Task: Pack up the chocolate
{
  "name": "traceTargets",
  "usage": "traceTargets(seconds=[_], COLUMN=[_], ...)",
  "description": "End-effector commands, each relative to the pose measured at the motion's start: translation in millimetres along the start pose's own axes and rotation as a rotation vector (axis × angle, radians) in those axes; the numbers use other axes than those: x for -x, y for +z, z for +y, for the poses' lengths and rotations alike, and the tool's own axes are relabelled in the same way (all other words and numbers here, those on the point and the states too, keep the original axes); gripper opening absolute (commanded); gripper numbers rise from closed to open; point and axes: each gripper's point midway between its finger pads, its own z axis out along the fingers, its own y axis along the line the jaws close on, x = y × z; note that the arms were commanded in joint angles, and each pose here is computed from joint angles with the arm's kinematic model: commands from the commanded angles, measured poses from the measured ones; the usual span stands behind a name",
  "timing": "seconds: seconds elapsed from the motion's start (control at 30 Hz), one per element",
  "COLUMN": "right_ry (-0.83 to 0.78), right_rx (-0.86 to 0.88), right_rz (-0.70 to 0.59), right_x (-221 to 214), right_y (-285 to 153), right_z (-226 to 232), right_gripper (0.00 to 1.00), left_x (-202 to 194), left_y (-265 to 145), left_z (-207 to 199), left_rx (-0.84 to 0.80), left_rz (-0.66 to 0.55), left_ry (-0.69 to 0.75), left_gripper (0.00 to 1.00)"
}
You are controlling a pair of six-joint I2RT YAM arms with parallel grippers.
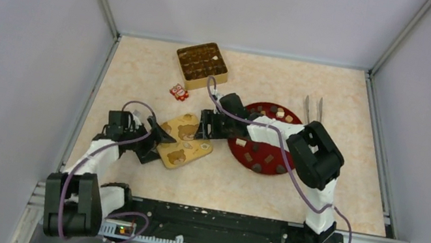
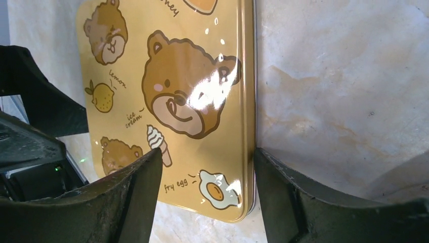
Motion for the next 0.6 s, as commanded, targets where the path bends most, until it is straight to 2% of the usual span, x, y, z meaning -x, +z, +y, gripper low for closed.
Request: traceTargets(seconds=[0.0, 0.33, 0.43, 0.57], right_ry=[0.014, 0.030, 0.037, 0.036], right_rx=[0.024, 0.042, 0.045, 0.054], right_rz=[0.012, 0.025, 0.032, 0.029], right_x=[-2, -8, -10, -9], right_y=[6, 9, 9, 10], right_z=[2, 2, 2, 3], right_gripper=[0.65, 0.65, 0.65, 0.65], left_x=[18, 25, 28, 32], left_y=[-11, -21, -24, -22], left_z=[-30, -64, -73, -68], left_rx=[-0.098, -0.297, -0.335, -0.307], left_rz=[-0.094, -0.194, -0.210, -0.228], left_ry=[0.124, 0.155, 0.158, 0.163], left_gripper=[0.99, 0.98, 0.92, 0.77])
